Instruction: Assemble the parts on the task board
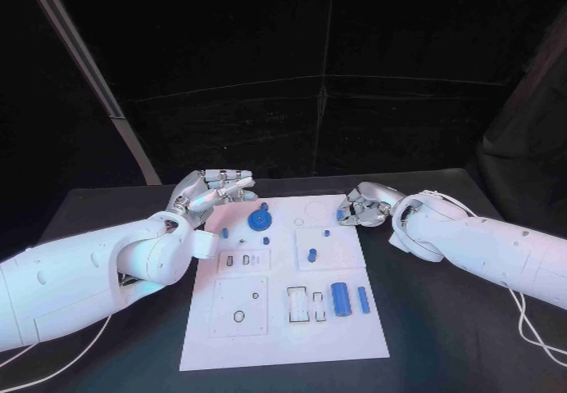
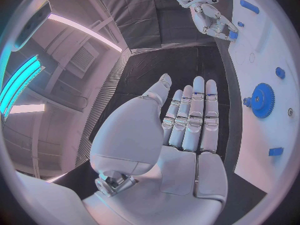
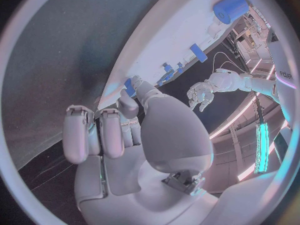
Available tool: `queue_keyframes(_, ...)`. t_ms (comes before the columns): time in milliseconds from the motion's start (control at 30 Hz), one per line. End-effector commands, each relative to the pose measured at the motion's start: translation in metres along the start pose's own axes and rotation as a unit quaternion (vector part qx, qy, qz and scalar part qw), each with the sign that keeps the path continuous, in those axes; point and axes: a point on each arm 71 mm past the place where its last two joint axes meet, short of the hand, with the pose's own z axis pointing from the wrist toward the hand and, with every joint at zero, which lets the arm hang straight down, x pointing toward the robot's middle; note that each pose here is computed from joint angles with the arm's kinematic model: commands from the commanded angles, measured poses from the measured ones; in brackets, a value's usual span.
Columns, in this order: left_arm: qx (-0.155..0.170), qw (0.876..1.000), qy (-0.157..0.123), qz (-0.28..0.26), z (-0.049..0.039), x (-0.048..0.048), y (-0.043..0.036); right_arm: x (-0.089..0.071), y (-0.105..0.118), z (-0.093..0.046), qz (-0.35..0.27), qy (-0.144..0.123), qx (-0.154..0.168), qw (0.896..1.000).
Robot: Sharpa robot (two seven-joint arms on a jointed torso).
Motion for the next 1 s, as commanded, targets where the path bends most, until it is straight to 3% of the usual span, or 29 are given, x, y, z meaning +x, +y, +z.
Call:
queue_keyframes(33,0.002,1.0,0.006,-0.003,0.0002,0.0012,-0.0011,-0.001,0.004,0.001,0.005,-0.007,-0.01,1.0)
queue_keyframes(400,0.0,1.0,0.006,-0.003,-0.0002,0.0,-0.0011,-0.006,0.01,-0.004,0.039,-0.049,-0.004,0.998)
queue_keyframes(567,0.0,1.0,0.004,-0.002,-0.0013,-0.0014,-0.0018,-0.006,0.022,-0.01,0.055,-0.054,-0.003,0.997)
queue_keyframes(767,0.0,1.0,0.001,-0.001,-0.0017,-0.0037,-0.0025,0.001,0.051,-0.008,0.058,-0.048,-0.011,0.997)
queue_keyframes(1000,0.001,1.0,-0.004,0.002,-0.0008,-0.0075,-0.0032,0.018,0.099,0.006,0.022,-0.036,-0.042,0.998)
